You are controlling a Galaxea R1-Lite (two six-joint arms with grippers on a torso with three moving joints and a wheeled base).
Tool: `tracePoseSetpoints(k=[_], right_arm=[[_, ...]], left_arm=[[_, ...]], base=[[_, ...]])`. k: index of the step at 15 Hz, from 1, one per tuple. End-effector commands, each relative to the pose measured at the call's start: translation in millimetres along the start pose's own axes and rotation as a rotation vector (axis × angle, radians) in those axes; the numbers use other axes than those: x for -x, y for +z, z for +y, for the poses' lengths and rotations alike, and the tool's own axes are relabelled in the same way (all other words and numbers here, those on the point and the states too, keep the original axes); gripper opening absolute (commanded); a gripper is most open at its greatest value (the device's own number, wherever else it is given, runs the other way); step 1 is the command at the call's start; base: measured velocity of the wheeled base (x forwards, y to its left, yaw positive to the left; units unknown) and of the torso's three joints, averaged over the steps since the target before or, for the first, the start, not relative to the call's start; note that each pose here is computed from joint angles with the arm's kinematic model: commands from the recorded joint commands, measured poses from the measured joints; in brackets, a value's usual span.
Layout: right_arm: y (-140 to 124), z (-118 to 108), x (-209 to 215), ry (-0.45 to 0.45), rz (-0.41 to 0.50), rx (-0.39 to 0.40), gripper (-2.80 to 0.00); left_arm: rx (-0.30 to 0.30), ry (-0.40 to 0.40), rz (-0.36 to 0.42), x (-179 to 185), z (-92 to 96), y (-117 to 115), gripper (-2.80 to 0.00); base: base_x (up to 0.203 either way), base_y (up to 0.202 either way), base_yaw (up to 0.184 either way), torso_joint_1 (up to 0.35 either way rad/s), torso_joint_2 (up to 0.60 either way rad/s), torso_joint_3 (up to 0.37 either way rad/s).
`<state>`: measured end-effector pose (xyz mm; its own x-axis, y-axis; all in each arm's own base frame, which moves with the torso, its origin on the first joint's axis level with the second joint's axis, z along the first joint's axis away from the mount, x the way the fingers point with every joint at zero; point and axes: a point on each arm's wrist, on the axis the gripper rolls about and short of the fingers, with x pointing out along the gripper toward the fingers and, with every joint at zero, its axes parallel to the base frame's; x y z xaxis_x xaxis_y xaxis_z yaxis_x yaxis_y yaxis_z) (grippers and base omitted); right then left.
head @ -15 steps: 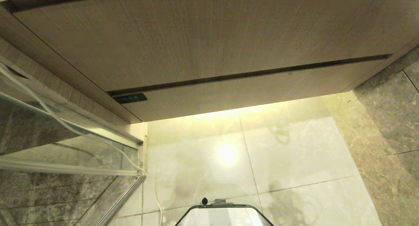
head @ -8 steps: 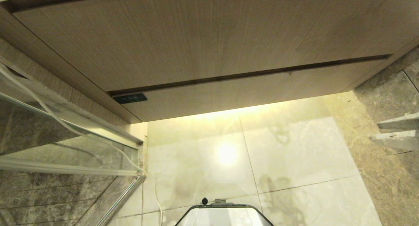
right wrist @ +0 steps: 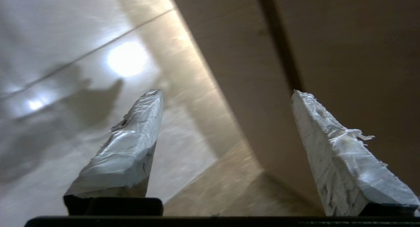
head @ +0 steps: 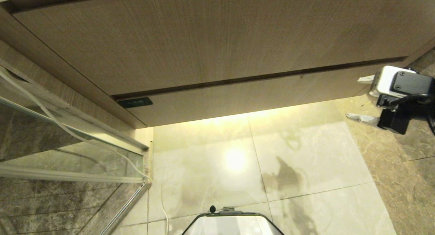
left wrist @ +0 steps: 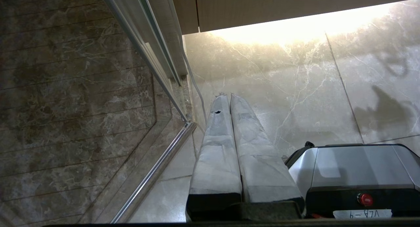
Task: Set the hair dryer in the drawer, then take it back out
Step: Pull open the drawer
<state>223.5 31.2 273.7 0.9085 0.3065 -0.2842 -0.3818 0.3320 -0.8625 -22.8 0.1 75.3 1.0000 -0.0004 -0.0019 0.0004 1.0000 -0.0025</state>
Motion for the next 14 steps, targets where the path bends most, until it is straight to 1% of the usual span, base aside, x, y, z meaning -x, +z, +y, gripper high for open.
tracePoseSetpoints(k=[1,2,4,5,8,9,11,13,14], right_arm=[[-8,3,-36,-0.096,-0.042,0.093,0.00],[-11,5,-44,-0.103,-0.051,0.134,0.00],[-14,10,-56,-0.055,-0.133,0.143,0.00],[-17,13,-64,-0.035,-0.159,0.145,0.00],[-26,15,-87,-0.030,-0.220,0.166,0.00],[-27,15,-88,-0.032,-0.223,0.169,0.00],[-37,21,-101,-0.002,-0.220,0.190,0.00],[-42,22,-112,0.002,-0.216,0.202,0.00],[-45,22,-115,-0.003,-0.207,0.221,0.00]], left_arm=[[0.001,0.000,0.001,0,0.0,0,-2.80],[0.001,0.000,0.000,0,0.0,0,-2.80],[0.001,0.000,0.000,0,0.0,0,-2.80],[0.001,0.000,0.000,0,0.0,0,-2.80],[0.001,0.000,0.001,0,0.0,0,-2.80],[0.001,0.000,0.001,0,0.0,0,-2.80],[-0.001,0.000,0.000,0,0.0,0,-2.80],[0.001,0.000,0.001,0,0.0,0,-2.80],[0.001,0.000,0.001,0,0.0,0,-2.80]], base=[[0.000,0.000,0.000,0.000,0.00,0.000],[0.000,0.000,0.000,0.000,0.00,0.000],[0.000,0.000,0.000,0.000,0.00,0.000],[0.000,0.000,0.000,0.000,0.00,0.000],[0.000,0.000,0.000,0.000,0.00,0.000],[0.000,0.000,0.000,0.000,0.00,0.000],[0.000,0.000,0.000,0.000,0.00,0.000],[0.000,0.000,0.000,0.000,0.00,0.000],[0.000,0.000,0.000,0.000,0.00,0.000]])
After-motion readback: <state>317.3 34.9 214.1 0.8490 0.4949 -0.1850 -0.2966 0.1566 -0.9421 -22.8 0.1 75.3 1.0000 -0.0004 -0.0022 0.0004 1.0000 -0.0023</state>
